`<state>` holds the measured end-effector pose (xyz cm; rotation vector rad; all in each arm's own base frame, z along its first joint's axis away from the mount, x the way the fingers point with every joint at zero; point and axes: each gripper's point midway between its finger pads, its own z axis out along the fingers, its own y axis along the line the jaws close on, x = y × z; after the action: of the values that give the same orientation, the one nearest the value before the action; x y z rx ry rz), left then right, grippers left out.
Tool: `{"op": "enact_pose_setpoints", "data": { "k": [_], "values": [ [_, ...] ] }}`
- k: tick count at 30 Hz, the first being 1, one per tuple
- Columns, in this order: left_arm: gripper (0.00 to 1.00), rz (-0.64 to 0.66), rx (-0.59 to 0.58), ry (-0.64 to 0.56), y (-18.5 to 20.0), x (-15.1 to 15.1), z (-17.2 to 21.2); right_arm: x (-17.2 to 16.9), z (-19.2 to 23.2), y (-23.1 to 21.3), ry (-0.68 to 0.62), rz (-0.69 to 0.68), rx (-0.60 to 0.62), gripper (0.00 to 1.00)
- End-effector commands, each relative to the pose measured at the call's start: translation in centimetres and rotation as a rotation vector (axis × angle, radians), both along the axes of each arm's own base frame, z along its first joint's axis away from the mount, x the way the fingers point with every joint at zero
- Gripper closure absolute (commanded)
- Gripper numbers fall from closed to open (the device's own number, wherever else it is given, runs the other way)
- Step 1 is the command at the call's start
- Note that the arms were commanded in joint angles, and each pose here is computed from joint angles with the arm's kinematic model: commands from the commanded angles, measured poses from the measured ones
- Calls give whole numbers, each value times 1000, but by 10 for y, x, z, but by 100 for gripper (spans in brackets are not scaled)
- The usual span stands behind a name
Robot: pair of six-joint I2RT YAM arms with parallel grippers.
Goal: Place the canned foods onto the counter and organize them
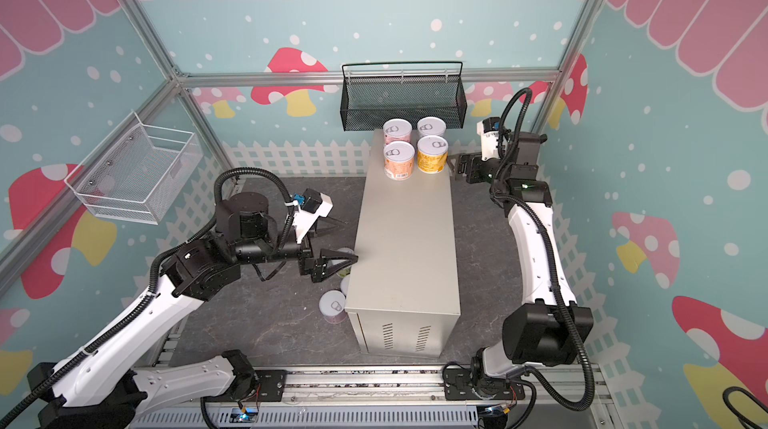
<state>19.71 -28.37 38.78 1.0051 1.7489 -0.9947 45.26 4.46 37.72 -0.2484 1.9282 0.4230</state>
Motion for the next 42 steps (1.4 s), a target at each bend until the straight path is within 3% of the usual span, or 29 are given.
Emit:
{"op": "enact_pose_setpoints", "data": {
  "k": [1,8,11,20,33,42],
  "values": [
    [1,-2,-9,-21,1,-2,3,-11,12,3,-35,22,-12,1],
    [1,23,-8,-25,2,2,3,-14,9,-4,-27,-20,-34,1],
    [1,117,4,-39,7,19,5,-22,14,-15,-40,-86,-60,1],
    [1,283,22,-63,7,55,16,-76,30,-23,-70,-150,-120,0],
    [1,517,139,-163,-37,127,18,-164,56,8,-184,1,-111,1],
    [1,611,186,-211,-56,163,17,-182,44,19,-172,61,-101,0]
  ]
}}
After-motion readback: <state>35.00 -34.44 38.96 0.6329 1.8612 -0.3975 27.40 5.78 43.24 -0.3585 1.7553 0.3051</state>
